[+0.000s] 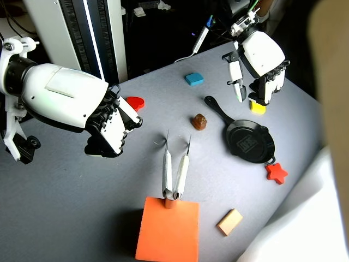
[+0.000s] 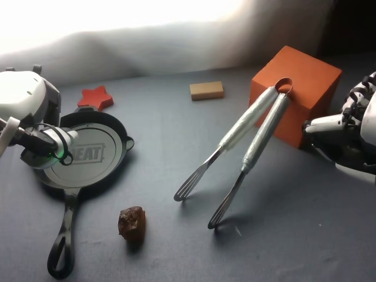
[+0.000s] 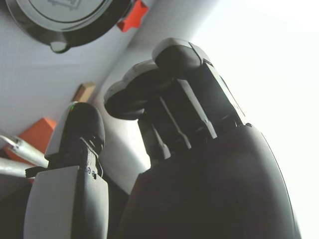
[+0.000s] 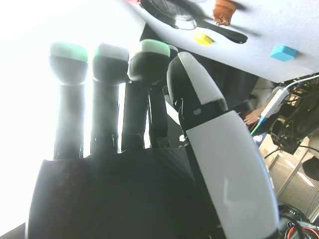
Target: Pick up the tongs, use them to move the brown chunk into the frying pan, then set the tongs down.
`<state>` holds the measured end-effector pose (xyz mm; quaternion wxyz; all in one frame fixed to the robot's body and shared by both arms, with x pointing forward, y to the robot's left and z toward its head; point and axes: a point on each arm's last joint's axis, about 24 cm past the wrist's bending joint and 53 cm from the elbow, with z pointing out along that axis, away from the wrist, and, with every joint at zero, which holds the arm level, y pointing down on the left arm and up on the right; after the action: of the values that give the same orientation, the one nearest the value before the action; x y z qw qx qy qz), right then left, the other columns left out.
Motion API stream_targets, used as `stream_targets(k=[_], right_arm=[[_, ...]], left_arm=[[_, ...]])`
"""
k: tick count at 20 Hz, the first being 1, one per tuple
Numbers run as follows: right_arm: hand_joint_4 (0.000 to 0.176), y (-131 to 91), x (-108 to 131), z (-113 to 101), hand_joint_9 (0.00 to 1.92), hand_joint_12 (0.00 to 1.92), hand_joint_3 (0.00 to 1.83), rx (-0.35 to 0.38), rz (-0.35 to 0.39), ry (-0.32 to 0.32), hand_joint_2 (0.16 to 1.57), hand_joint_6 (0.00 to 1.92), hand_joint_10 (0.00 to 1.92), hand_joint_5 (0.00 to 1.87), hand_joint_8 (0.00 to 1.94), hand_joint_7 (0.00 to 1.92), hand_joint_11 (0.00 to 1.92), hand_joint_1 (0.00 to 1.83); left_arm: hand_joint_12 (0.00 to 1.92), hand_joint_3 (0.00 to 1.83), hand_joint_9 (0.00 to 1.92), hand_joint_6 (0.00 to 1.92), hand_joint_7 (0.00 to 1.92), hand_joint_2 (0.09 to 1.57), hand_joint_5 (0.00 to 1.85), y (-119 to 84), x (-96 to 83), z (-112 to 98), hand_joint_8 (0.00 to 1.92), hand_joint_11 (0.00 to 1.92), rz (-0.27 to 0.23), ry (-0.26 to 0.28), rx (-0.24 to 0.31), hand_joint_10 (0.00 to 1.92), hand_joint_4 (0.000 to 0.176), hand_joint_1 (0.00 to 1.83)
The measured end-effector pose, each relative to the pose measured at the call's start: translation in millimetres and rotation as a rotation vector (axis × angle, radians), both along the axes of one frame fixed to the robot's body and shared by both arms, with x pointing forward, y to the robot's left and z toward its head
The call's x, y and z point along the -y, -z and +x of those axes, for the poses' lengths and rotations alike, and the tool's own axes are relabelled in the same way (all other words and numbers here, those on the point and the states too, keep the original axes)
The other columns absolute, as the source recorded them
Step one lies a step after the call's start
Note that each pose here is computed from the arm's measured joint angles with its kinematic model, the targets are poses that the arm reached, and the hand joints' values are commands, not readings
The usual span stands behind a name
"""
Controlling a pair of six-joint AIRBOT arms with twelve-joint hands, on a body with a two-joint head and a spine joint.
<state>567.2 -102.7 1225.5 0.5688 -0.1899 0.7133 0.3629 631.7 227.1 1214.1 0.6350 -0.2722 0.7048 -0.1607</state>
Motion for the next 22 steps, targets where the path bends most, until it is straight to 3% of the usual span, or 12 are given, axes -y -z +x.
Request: stream_targets(k=[3,8,11,13,15,18,20,22], right_arm=[[0.000,6,0,1,0.28,0.81,0.02,-0.009,-0.026,0.004,1.20,0.04,0.04,0.27,0.01,0.33,0.00,0.15],[0.000,0,-5,6,0.32,0.83,0.01,0.040,-0.065,0.004,1.22,0.01,0.01,0.29,0.00,0.34,0.00,0.13],[0.000,-3,-12,25,0.29,0.76,0.00,0.026,-0.086,0.027,1.21,0.01,0.00,0.29,0.00,0.33,0.00,0.10],[0.000,-2,-13,46,0.27,0.68,0.00,-0.029,-0.085,0.067,1.20,0.00,0.00,0.24,0.00,0.31,0.00,0.08],[0.000,2,-10,57,0.24,0.60,0.00,-0.023,-0.110,0.081,1.19,0.00,0.00,0.23,0.00,0.26,0.00,0.07],[0.000,-10,-21,59,0.22,0.54,0.00,0.084,-0.140,0.033,1.14,0.00,0.00,0.21,0.00,0.25,0.00,0.14],[0.000,-25,-31,56,0.17,0.39,0.00,0.130,-0.100,-0.022,1.12,0.00,0.00,0.14,0.00,0.19,0.00,0.27],[0.000,-35,-42,55,0.14,0.36,0.00,0.084,-0.037,-0.076,1.06,0.00,0.00,0.09,0.00,0.16,0.00,0.57]], left_arm=[[0.60,0.02,0.17,0.00,0.18,1.32,0.08,3,-0.7,-1,0.01,0.00,-0.004,-0.006,-0.012,0.04,0.000,0.05],[0.65,0.00,0.21,0.01,0.21,1.33,0.09,6,-6.1,-5,0.01,0.00,-0.014,-0.039,-0.025,0.01,0.005,0.05],[0.61,0.00,0.16,0.00,0.15,1.33,0.07,-1,-9.2,-6,0.00,0.00,-0.004,-0.056,-0.003,0.00,0.010,0.01],[0.54,0.00,0.14,0.00,0.13,1.33,0.04,-2,-7.7,-10,0.00,0.00,-0.020,-0.066,-0.009,0.00,0.005,0.03],[0.48,0.00,0.13,0.01,0.13,1.32,0.05,-4,-6.2,-15,0.00,0.00,-0.029,-0.080,-0.028,0.00,0.009,0.06],[0.40,0.00,0.10,0.00,0.10,1.32,0.04,-8,-1.5,-18,0.00,0.00,-0.029,-0.072,-0.022,0.00,0.000,0.01],[0.24,0.00,0.05,0.00,0.06,1.29,0.03,-3,0.6,-21,0.00,0.00,-0.031,-0.068,-0.034,0.00,0.000,0.00],[0.13,0.00,0.01,0.00,0.04,1.28,0.00,2,-1.3,-22,0.00,0.00,-0.041,-0.078,-0.053,0.00,0.000,0.00]])
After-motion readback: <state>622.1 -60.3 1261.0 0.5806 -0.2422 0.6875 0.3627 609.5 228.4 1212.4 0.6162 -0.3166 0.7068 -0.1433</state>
